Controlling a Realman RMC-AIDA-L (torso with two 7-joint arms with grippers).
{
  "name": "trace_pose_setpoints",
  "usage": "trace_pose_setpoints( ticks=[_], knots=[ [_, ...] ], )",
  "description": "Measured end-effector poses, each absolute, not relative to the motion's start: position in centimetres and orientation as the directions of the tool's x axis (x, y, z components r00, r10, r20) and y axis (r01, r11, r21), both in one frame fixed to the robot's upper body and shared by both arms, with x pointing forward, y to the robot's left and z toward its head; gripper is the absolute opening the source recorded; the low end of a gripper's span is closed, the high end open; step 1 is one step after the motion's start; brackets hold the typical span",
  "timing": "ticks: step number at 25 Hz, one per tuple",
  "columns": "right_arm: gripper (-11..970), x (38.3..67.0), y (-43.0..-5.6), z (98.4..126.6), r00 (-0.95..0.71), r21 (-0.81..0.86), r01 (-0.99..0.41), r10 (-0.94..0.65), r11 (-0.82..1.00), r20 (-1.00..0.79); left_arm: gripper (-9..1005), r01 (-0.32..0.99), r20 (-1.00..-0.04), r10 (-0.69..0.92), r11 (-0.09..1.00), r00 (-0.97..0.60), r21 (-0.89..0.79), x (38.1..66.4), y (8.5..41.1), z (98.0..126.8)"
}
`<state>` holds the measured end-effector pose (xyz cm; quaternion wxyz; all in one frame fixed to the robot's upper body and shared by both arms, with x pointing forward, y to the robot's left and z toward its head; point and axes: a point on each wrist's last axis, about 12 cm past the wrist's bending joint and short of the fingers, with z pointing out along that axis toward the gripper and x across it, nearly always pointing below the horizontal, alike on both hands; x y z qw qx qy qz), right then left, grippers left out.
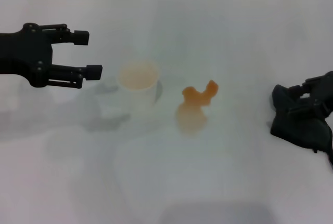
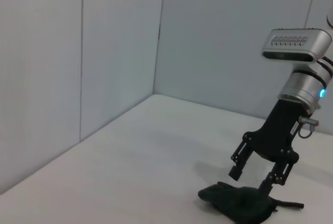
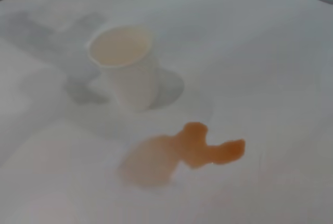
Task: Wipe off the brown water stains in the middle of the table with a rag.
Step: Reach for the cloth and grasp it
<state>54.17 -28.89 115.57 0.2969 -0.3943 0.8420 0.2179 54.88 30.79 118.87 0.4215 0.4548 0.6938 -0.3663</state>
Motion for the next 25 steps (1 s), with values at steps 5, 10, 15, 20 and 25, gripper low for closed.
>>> trace_pose_setpoints(
  ticks=[5,10,15,20,25],
  knots=[
    [690,54.9,-28.4,115.0,-0.512,0.112,-0.794,-0.557,0.598,-0.654,879,0.941,-0.918,0.325,0.317,-0.226,-0.12,55.0,30.7,118.9],
    [690,55.2,-28.5,114.3,-0.527,0.114,-0.783,-0.555,0.612,-0.644,879,0.94,-0.918,0.327,0.321,-0.226,-0.117,55.0,30.7,118.9],
    [690,55.4,-28.7,114.0,-0.532,0.108,-0.775,-0.55,0.623,-0.644,879,0.94,-0.914,0.338,0.323,-0.225,-0.113,55.1,30.7,118.8],
    [690,55.5,-29.2,113.6,-0.542,0.081,-0.763,-0.566,0.641,-0.621,879,0.94,-0.914,0.34,0.324,-0.223,-0.109,55.2,30.7,118.8],
    [690,55.5,-29.4,113.5,-0.546,0.079,-0.759,-0.564,0.647,-0.619,879,0.938,-0.914,0.339,0.332,-0.221,-0.103,55.3,30.7,118.8]
  ],
)
